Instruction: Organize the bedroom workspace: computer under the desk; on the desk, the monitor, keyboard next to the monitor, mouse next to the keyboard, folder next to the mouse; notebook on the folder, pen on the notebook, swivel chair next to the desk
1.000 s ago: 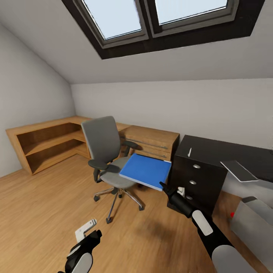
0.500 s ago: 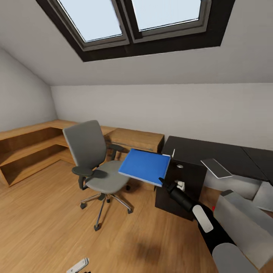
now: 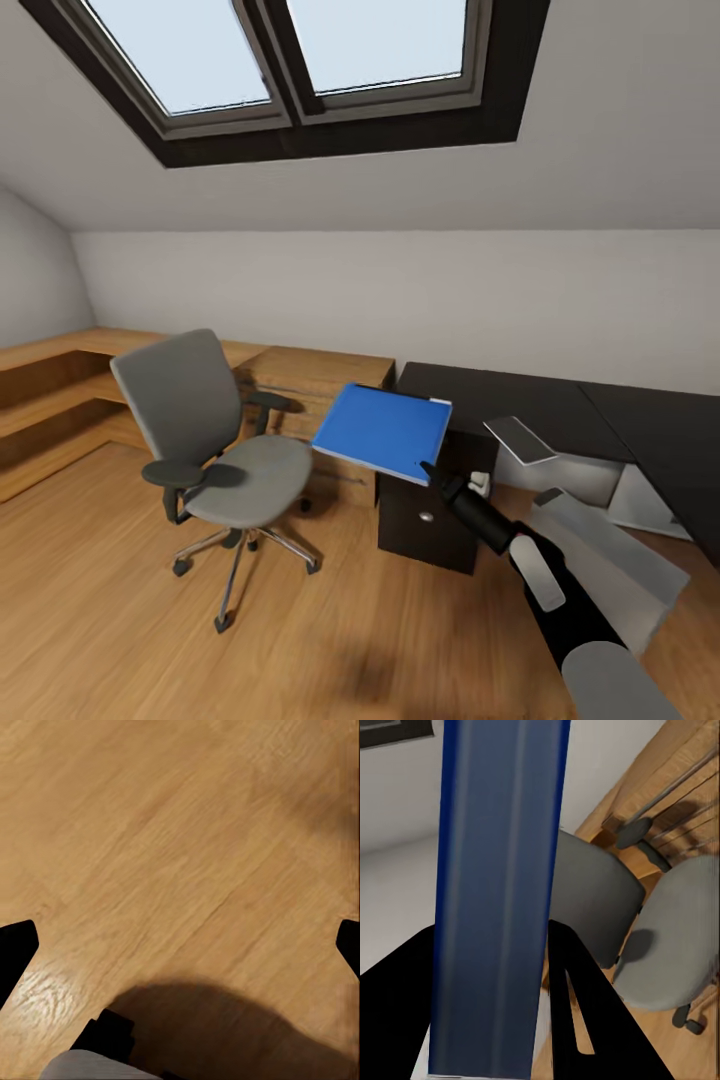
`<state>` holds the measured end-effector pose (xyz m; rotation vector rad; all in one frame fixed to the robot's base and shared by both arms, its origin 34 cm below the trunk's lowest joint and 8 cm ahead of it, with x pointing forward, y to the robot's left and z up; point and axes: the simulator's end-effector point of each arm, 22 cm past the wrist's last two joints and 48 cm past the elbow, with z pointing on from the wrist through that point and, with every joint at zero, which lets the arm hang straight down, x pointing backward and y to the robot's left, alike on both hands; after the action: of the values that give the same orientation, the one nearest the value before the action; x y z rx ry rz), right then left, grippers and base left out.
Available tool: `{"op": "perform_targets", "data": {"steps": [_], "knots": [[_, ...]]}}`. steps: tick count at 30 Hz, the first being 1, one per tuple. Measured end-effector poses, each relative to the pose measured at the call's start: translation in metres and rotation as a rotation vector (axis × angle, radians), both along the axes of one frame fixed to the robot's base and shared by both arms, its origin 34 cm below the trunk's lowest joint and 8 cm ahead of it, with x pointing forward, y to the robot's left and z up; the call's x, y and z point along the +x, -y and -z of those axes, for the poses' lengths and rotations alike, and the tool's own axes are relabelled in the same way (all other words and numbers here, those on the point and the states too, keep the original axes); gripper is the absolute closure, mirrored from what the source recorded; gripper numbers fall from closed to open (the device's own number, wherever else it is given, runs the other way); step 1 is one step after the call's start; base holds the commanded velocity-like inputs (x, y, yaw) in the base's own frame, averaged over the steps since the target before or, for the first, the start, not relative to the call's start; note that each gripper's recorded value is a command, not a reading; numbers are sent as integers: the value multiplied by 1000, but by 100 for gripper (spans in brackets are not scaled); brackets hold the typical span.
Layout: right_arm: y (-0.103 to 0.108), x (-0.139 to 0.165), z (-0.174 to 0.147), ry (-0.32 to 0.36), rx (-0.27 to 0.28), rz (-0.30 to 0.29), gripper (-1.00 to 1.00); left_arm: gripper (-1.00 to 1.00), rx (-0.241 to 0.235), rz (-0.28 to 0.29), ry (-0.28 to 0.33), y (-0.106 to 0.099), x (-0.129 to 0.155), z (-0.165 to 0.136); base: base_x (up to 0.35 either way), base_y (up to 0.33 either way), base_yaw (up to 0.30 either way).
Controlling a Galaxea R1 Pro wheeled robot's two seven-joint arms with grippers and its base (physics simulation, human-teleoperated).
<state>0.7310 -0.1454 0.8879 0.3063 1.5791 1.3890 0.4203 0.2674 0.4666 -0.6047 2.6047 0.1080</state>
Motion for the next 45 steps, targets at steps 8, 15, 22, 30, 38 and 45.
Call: {"op": "perform_targets", "data": {"steps": [8, 15, 22, 30, 38, 45], "knots": [[20, 3, -20, 16, -28, 16, 100, -100, -64, 28, 31, 18, 4, -12, 0, 0, -163], [26, 5, -35, 25, -37, 22, 100, -100, -54, 15, 65, 18, 9, -27, 0, 0, -9], [33, 6, -49, 27, -42, 28, 100, -100, -54, 16, 64, 24, 6, -37, 0, 0, -1], [35, 6, -65, 31, -45, 30, 100, -100, -50, 20, 69, 23, 8, -52, 0, 0, -261], [36, 7, -78, 31, -50, 34, 100, -100, 12, -69, 254, 1, 33, -87, 0, 0, -273], [39, 8, -85, 22, -64, 44, 100, -100, 22, -74, 264, -2, 33, -96, 0, 0, -273]]}}
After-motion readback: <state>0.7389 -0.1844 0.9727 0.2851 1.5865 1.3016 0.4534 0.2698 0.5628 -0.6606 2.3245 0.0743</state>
